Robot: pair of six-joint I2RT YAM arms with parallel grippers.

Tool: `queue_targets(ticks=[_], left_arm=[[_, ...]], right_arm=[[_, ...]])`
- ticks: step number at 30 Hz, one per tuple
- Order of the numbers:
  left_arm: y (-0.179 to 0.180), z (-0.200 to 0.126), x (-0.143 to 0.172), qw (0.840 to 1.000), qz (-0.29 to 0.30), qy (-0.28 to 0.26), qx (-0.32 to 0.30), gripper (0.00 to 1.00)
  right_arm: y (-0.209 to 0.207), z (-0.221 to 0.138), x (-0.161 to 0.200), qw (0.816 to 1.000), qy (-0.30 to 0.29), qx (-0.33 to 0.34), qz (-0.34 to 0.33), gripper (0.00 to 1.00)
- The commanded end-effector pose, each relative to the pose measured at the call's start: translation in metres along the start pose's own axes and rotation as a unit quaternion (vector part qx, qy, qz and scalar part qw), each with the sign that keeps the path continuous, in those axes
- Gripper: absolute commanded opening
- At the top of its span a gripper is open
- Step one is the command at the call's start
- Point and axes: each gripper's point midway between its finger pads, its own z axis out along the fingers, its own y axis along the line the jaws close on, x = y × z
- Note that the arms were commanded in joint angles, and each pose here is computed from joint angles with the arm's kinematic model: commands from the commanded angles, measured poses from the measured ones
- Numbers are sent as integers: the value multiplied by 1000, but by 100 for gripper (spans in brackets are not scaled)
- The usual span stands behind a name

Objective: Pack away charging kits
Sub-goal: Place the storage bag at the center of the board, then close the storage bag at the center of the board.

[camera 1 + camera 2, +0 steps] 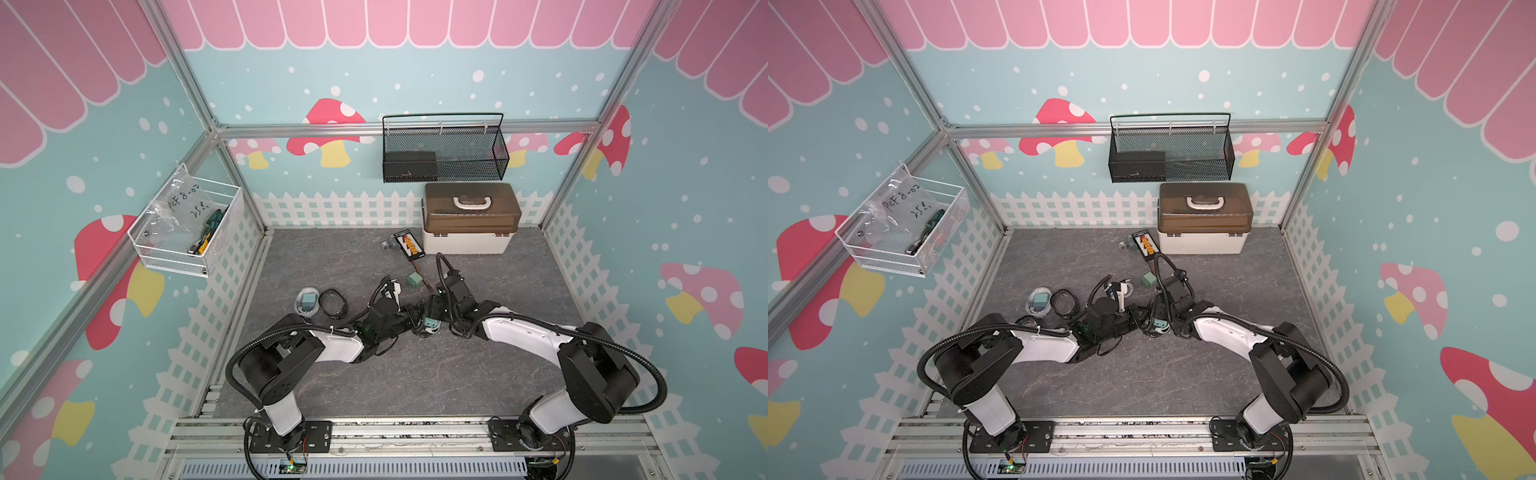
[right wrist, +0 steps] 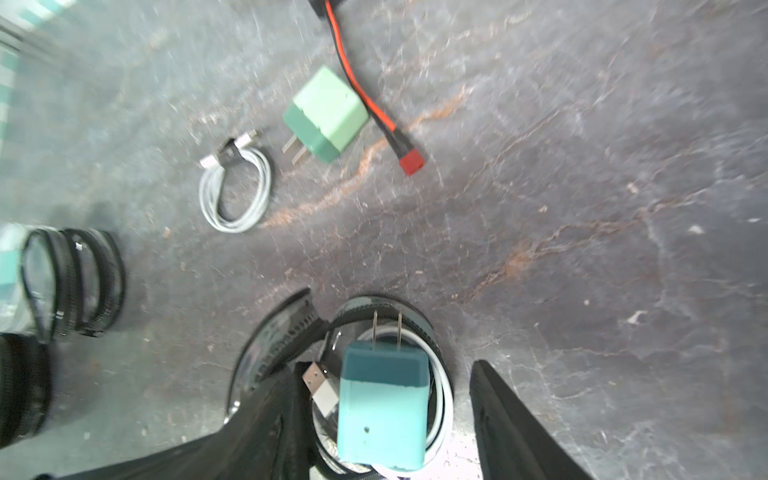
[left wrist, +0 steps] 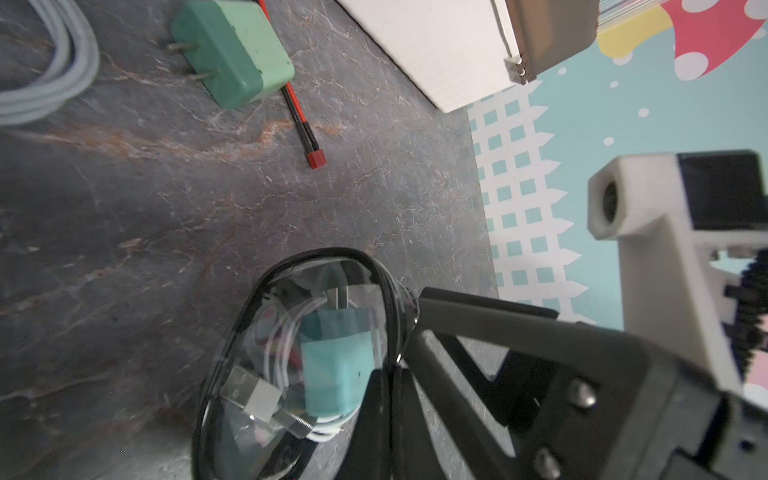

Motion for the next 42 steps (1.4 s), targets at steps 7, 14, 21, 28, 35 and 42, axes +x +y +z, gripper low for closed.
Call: queue_targets(ticks=[7,14,21,28,35,42], left_arm=[[-15,-14,2,999,33,20,-14,62],[13,-45,-23,994,52,-17,-91,74],[53,-14,-15,992,37,31,-115,73],[41,6,-8,994,46,45,-93,74],[41,24,4,994,38,63,-77,73],[29,31,15,995,47,73,-59,72]], right_arm=[[-67,-26,-7,998,-18,48,40,60],[-85,-13,23,997,22,63,30,54],[-70,10,46,997,63,40,21,42],[-48,22,60,996,83,22,9,38],[-38,25,57,997,80,8,14,36],[-21,35,56,996,86,-32,19,13]])
